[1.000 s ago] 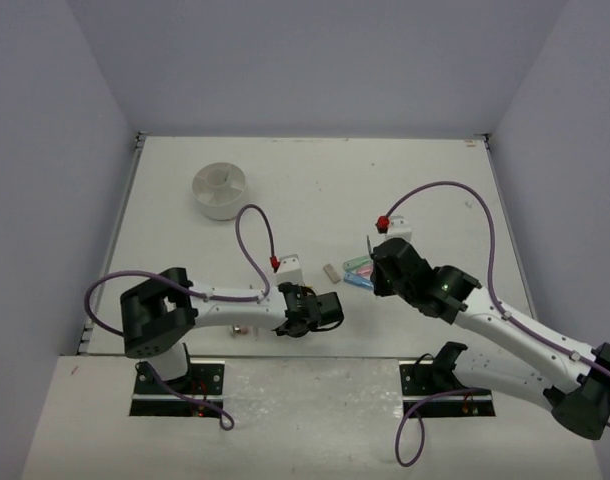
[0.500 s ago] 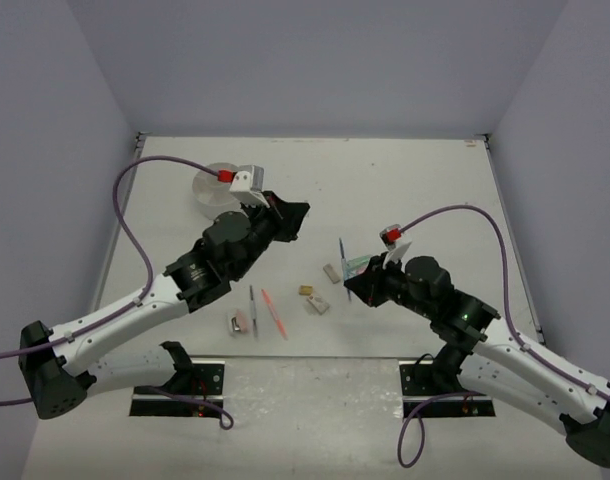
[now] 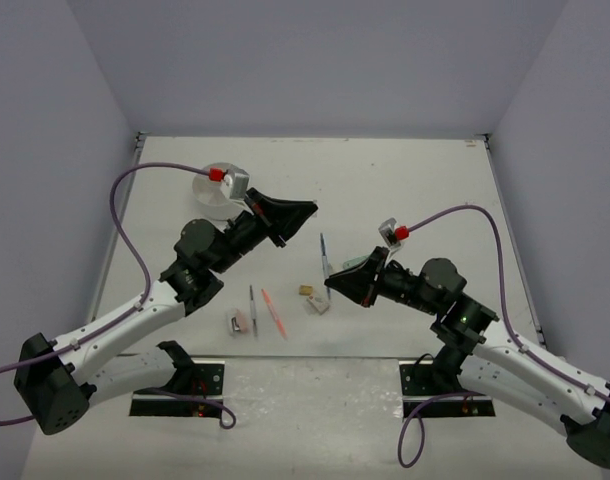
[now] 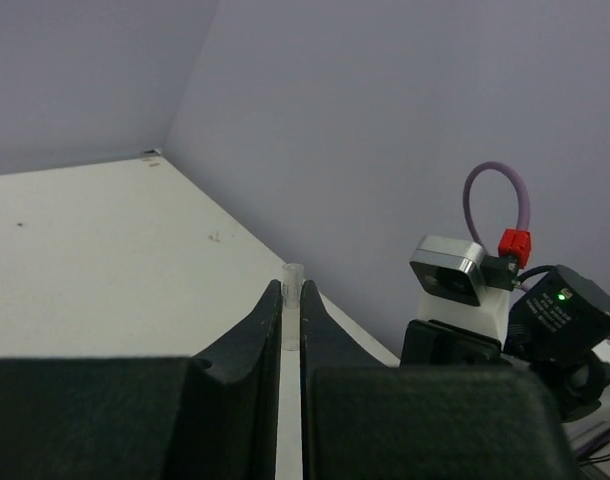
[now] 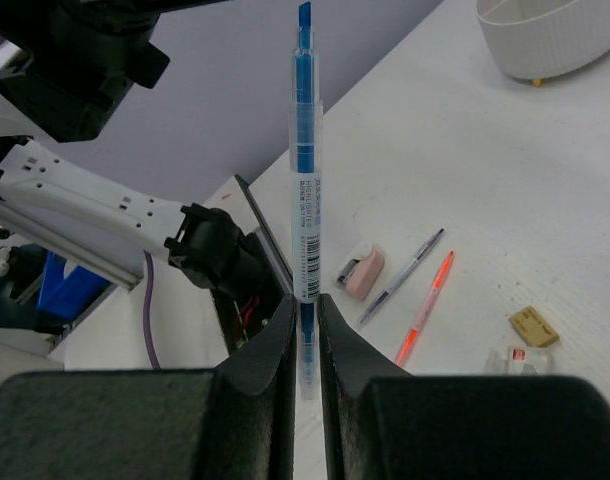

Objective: Sort the stationery into containers
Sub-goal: Close the pen cap on the pen.

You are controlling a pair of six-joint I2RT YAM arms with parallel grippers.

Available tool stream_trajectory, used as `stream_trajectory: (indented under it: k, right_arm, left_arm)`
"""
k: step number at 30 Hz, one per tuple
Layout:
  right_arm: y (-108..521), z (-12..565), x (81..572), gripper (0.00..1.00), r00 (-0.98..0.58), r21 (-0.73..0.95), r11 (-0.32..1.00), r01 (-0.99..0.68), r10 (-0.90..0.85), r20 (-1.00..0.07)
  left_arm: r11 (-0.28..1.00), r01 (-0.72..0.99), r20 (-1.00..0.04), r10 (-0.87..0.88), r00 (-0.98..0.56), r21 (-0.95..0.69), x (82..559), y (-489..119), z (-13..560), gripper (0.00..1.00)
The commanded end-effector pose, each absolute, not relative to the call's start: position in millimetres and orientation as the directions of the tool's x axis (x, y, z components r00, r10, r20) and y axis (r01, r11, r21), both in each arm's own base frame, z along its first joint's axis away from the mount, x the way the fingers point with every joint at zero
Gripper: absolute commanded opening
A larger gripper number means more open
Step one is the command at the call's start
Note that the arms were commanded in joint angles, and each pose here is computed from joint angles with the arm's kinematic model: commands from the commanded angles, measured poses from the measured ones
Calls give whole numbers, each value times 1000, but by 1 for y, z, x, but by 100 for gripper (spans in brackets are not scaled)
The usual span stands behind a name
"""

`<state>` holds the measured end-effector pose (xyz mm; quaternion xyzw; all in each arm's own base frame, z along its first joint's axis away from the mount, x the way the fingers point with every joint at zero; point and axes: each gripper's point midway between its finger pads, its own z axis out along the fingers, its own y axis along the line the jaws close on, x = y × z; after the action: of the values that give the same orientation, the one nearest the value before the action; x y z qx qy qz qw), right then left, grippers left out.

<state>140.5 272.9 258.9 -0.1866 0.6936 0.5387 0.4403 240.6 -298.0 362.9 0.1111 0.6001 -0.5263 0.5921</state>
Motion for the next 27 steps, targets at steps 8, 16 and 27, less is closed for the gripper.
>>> stream_trajectory:
  k: [8, 16, 27]
  right_arm:
    - [283, 298, 150, 0, -475, 540, 317, -780, 262, -840]
    - [283, 303, 152, 0, -467, 537, 319, -781, 273, -841]
    - [280, 308, 157, 0, -452, 532, 343, -774, 287, -844]
  left_arm:
    - [255, 826, -777, -552, -302, -503, 218, -302, 381, 0]
    - [287, 816, -788, -541, -294, -502, 221, -300, 374, 0]
    - [273, 813, -786, -529, -320, -515, 221, -305, 368, 0]
